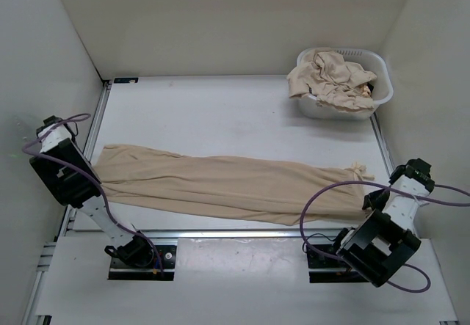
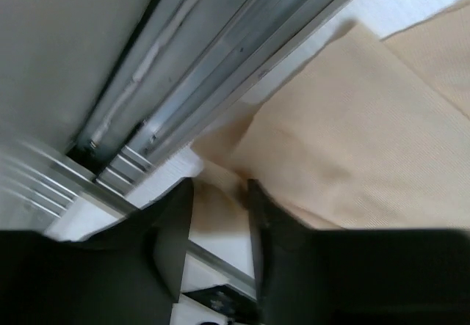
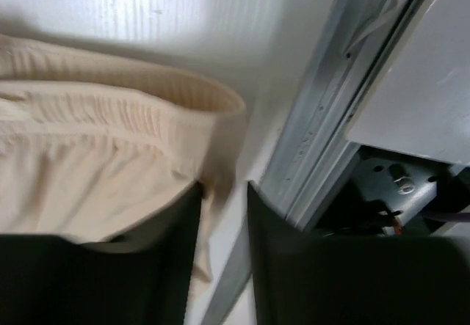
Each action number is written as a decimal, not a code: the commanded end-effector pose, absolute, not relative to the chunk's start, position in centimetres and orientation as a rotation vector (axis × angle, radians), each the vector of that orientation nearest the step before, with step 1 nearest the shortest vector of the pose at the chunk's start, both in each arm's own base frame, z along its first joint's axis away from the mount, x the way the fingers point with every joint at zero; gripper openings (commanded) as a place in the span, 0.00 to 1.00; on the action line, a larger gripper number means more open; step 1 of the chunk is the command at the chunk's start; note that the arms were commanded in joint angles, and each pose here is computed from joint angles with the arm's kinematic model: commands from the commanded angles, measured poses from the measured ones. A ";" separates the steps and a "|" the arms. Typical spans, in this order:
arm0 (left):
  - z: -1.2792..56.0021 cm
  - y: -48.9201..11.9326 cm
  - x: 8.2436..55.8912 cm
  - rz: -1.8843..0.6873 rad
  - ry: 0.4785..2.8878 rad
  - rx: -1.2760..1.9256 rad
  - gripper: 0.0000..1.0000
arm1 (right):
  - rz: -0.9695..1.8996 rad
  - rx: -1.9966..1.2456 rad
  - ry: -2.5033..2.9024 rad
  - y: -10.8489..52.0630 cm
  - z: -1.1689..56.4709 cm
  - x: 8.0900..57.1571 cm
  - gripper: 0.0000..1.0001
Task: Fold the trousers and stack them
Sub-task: Fold the trousers
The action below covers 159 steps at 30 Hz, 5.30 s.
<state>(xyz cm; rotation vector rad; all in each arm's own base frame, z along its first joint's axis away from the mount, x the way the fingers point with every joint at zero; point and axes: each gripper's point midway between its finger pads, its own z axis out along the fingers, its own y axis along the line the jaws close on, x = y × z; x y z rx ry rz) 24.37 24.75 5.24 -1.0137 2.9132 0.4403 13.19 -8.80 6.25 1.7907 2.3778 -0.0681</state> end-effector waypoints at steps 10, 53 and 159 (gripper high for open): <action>9.4 22.9 24.5 0.480 2.857 -0.942 0.75 | -0.128 1.669 2.344 -11.0 9.1 15.4 0.64; 6.7 24.3 33.5 0.403 2.780 -0.814 0.57 | -0.222 1.282 2.753 -4.3 0.5 21.0 0.14; 7.6 22.4 40.5 0.141 2.697 -0.693 0.39 | -0.197 1.043 2.723 -6.2 4.1 26.6 0.21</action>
